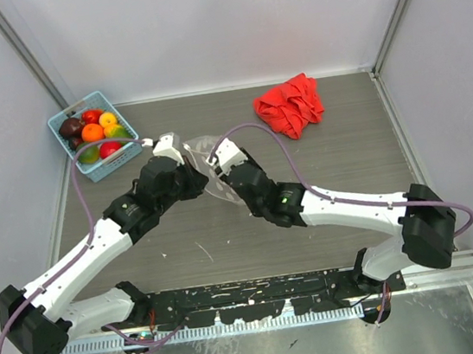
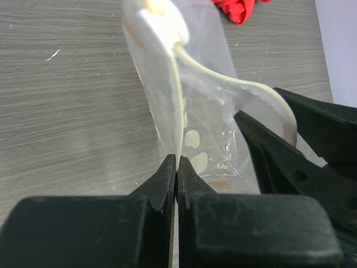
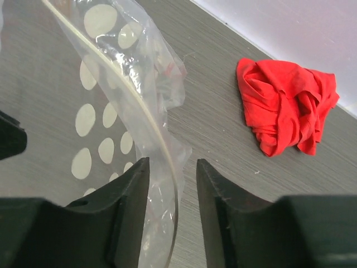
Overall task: Place the food in the zip-top bag and seal the zipper
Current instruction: Open the zipper of the food storage bag.
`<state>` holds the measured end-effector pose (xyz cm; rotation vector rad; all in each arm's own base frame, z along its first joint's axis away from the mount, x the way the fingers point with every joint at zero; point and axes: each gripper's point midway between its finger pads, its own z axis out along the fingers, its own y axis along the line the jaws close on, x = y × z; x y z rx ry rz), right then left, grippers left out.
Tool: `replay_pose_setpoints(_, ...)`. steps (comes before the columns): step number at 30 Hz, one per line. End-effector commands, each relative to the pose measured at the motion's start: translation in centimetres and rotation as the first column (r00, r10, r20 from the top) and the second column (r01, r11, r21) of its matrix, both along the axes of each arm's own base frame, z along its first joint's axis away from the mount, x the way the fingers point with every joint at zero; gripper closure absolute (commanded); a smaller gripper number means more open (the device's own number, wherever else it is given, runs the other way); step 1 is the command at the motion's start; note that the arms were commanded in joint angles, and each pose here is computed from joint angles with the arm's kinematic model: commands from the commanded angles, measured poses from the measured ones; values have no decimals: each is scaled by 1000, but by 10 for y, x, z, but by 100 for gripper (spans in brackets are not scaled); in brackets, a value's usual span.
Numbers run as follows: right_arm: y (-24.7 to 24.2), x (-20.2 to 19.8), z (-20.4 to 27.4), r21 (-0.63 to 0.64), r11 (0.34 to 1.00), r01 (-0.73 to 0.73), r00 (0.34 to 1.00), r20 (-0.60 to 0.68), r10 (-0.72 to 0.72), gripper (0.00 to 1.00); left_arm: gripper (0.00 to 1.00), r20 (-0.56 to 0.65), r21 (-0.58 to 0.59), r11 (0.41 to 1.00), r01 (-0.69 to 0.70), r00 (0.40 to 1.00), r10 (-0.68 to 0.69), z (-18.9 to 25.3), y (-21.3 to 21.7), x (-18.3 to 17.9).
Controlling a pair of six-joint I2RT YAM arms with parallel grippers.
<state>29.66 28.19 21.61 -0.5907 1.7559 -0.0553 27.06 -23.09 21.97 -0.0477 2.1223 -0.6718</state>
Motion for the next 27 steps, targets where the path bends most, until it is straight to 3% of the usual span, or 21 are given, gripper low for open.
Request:
replay_pose_setpoints(1,30,9,28,112,993,-49,998,36,46,50,100,71,-81,997,17,997,-11,29,-5,1)
replay_pose_setpoints(6,47,16,21,112,991,-79,997,24,77,38,100,77,-90,996,20,997,-13,32,-4,-1)
replay_pose_setpoints(10,41,29,20,93,995,-25,999,41,21,37,100,82,-80,997,15,997,-8,34,0,-3)
replay_pose_setpoints(20,-24,46,58,110,969,223,965,116,-235,50,100,67,55,995,-79,995,76,15,27,1)
replay_pose_setpoints(27,-60,42,55,76,924,374,916,128,-381,56,100,66,112,988,-103,993,96,13,35,4)
